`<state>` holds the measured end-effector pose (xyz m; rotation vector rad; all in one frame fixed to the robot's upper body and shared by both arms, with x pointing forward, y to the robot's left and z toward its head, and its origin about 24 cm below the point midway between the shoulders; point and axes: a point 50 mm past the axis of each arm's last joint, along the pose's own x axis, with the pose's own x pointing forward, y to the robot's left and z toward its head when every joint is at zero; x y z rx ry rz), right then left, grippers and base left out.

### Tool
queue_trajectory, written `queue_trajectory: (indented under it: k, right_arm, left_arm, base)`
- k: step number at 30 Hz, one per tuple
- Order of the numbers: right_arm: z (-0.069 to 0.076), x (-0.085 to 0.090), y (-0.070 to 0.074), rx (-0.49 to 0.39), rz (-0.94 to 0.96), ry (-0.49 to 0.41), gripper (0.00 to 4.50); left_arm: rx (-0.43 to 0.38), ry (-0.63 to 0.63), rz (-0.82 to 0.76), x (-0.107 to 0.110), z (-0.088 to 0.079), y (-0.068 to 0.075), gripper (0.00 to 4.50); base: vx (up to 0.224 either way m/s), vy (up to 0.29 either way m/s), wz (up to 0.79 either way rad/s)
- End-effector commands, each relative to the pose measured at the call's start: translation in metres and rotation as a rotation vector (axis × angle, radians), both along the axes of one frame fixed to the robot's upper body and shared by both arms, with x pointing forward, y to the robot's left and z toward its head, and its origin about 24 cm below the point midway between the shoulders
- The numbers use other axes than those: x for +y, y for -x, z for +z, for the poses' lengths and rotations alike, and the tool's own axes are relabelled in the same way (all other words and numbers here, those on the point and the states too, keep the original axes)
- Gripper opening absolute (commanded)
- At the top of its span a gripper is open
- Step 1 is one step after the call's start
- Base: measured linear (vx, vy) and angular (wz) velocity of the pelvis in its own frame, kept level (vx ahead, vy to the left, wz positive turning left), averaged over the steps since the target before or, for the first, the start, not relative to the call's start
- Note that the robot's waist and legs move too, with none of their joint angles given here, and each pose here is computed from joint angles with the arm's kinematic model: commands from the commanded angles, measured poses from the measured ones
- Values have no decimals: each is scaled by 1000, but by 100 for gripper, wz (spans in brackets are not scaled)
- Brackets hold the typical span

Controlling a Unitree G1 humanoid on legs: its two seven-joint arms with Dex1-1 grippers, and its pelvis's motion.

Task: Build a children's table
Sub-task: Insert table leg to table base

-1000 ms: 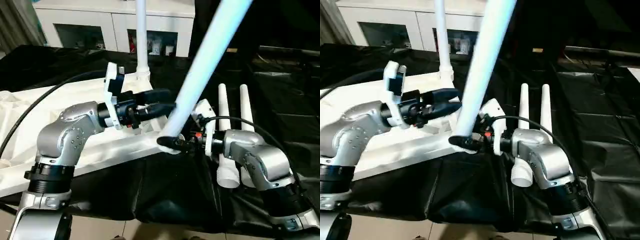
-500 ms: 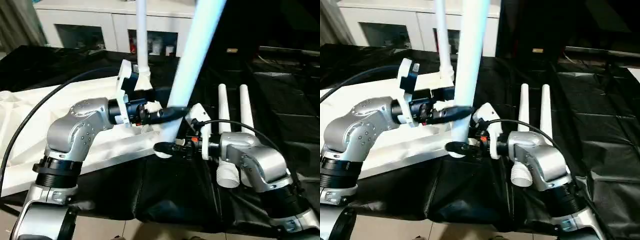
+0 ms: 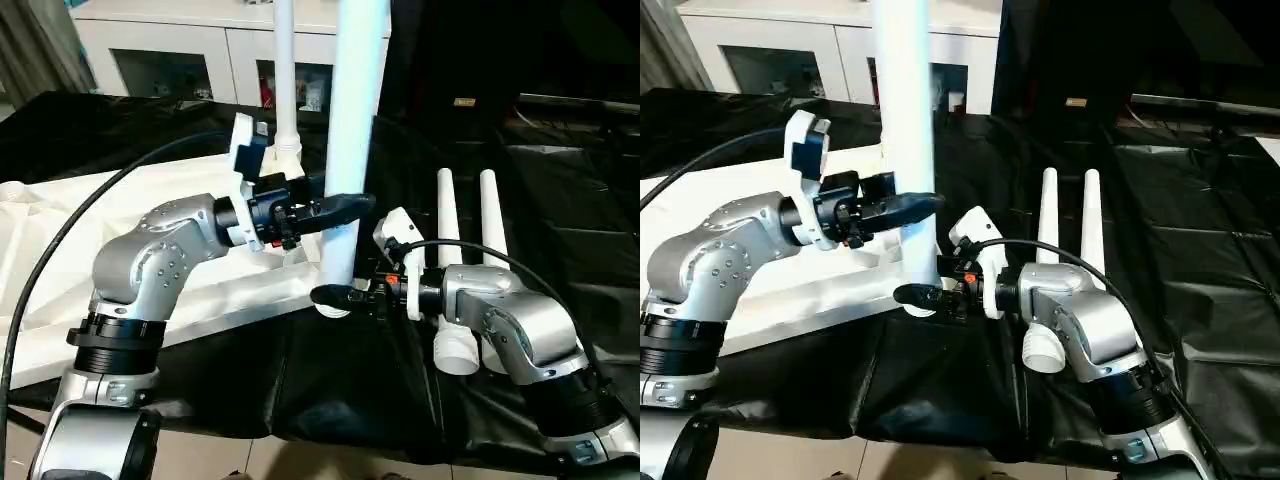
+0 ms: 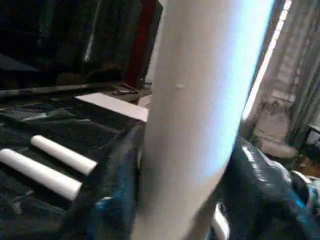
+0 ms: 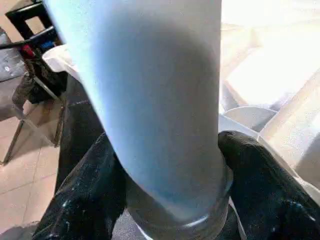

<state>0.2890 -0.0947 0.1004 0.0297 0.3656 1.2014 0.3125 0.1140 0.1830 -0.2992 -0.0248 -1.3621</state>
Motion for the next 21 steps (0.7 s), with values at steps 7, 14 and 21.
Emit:
queue_trajectory:
  k: [7, 14, 21]
  right_arm:
    - [6, 4, 1, -54, 15, -1, 259]
    - [8, 4, -1, -66, 9, -1, 259]
    - [26, 3, -7, -20, -21, -131, 346]
  left_arm:
    - [27, 5, 99, 6, 9, -12, 194]
    - [48, 1, 118, 7, 10, -14, 193]
    - [73, -36, 125, 6, 12, -18, 190]
  base:
    - [0, 0, 0]
    - [0, 0, 0]
    - [0, 0, 0]
